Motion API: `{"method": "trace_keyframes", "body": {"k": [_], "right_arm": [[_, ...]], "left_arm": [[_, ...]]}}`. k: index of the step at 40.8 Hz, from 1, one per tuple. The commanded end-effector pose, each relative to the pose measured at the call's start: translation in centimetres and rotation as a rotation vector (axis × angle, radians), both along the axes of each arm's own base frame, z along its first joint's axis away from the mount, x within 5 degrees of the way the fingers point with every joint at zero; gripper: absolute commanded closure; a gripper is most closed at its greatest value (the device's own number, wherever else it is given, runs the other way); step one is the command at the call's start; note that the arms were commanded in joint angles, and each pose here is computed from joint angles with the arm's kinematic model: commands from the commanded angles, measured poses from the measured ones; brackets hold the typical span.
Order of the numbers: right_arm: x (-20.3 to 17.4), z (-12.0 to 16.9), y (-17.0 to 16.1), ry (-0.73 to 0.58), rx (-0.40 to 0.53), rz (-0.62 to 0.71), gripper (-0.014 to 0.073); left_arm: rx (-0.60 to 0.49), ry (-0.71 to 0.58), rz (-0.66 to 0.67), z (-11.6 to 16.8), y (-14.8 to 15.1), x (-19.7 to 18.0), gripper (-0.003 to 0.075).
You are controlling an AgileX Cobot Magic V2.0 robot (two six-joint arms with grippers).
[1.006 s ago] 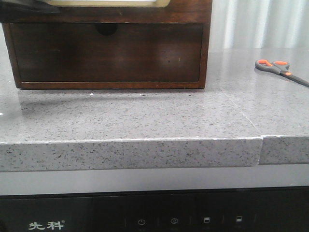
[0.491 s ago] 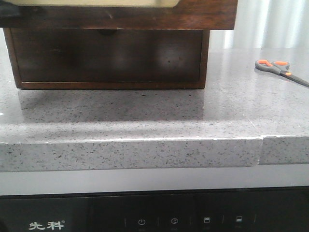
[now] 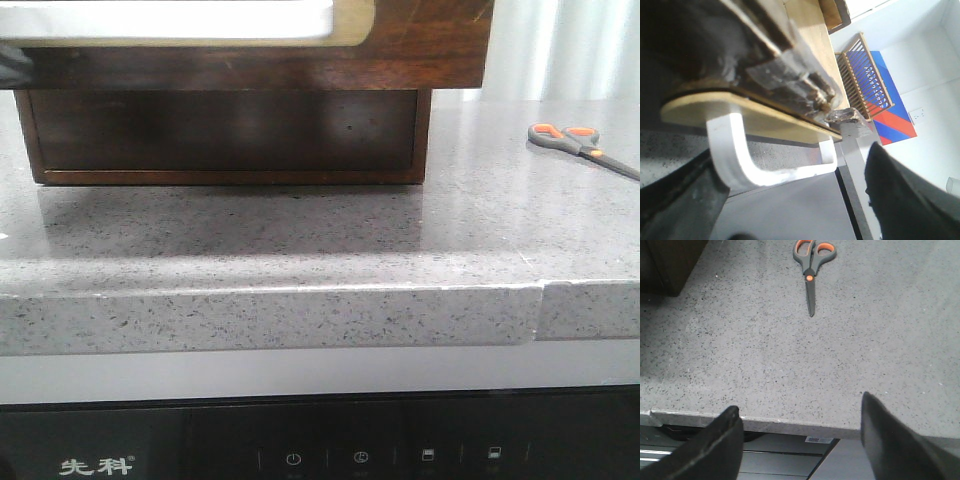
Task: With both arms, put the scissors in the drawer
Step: 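Pull the drawer open toward the robot with the left gripper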
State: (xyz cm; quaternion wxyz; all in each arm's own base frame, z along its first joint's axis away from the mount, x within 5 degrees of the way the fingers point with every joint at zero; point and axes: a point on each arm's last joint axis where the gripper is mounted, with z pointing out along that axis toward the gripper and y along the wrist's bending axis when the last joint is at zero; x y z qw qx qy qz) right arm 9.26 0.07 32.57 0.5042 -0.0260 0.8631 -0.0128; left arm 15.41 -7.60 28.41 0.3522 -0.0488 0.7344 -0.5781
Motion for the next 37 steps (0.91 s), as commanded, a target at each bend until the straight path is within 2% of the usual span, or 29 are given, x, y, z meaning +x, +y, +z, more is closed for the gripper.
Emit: {"method": "trace_keyframes", "body": {"k": [1, 8, 14, 19, 22, 28, 33, 37], "right_arm": [[0.4, 1.5, 0.0, -0.087, -0.014, 0.004, 0.0074], [0.4, 1.5, 0.0, -0.087, -0.014, 0.004, 0.0074], [0.4, 1.5, 0.0, -0.087, -0.014, 0.004, 0.0074], [0.4, 1.5, 0.0, -0.087, -0.014, 0.004, 0.0074], [0.4, 1.5, 0.0, -0.087, -0.014, 0.004, 0.0074], [0.4, 1.5, 0.0, -0.087, -0.014, 0.004, 0.0074], [0.4, 1.4, 0.0, -0.086, -0.014, 0.004, 0.0074], [0.4, 1.4, 0.0, -0.086, -0.014, 0.004, 0.0074]], "left_arm": [[-0.079, -0.034, -0.025, 0.8, -0.2, -0.8, 0.0165], [-0.057, -0.047, -0.05, -0.3, -0.3, -3.0, 0.0164], [0.028, -0.105, -0.081, 0.6, -0.3, -4.7, 0.0177], [0.215, -0.146, -0.095, 2.6, -0.2, -5.7, 0.0177], [0.363, -0.164, -0.077, 4.1, 0.3, -6.1, 0.0177], [0.666, -0.221, 0.046, 7.8, 2.0, -6.7, 0.0177], [0.853, -0.258, 0.149, 10.1, 3.5, -7.1, 0.0177], [0.931, -0.275, 0.196, 11.1, 4.1, -7.5, 0.0177]]}}
